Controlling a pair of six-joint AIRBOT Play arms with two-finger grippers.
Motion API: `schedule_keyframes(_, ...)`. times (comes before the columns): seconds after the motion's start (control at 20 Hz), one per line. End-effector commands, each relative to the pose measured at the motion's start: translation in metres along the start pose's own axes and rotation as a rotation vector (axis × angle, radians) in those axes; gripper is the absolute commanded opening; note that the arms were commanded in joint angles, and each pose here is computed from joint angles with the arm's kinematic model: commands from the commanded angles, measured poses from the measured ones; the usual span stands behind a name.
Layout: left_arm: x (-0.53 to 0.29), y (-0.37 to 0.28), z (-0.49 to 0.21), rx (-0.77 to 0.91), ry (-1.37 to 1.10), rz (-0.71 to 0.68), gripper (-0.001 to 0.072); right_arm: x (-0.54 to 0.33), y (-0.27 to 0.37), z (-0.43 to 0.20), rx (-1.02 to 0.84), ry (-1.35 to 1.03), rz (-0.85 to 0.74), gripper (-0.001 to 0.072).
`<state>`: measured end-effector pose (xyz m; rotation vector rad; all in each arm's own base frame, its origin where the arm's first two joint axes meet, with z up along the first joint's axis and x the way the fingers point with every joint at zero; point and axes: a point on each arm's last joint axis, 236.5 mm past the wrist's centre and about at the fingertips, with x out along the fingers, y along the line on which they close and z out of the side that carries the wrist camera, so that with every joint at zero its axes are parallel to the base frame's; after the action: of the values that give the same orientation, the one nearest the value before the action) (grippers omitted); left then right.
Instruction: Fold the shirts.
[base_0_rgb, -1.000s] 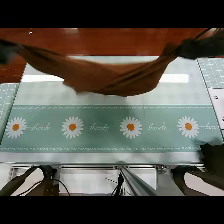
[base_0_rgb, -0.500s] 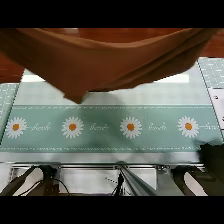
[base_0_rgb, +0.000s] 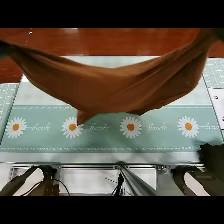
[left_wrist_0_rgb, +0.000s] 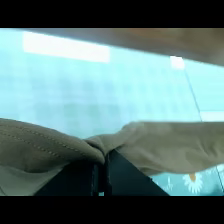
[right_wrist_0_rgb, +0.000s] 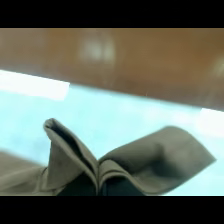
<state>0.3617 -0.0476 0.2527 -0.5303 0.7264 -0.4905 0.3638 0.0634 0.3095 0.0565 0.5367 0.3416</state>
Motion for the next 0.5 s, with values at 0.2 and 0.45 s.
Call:
schedule_keyframes(0.2,0.099,0.09,-0.137,-0.266,0.372,-0.033,0.0024,0.098,-0.007,-0.119,0.032,0.501,0.068,0.0029)
schedule_keyframes(0.45,0.132,0.132,-0.179,-0.392,0.476,-0.024,0.0024,0.171,-0.016,-0.185,0.0,0.673,0.049,0.003)
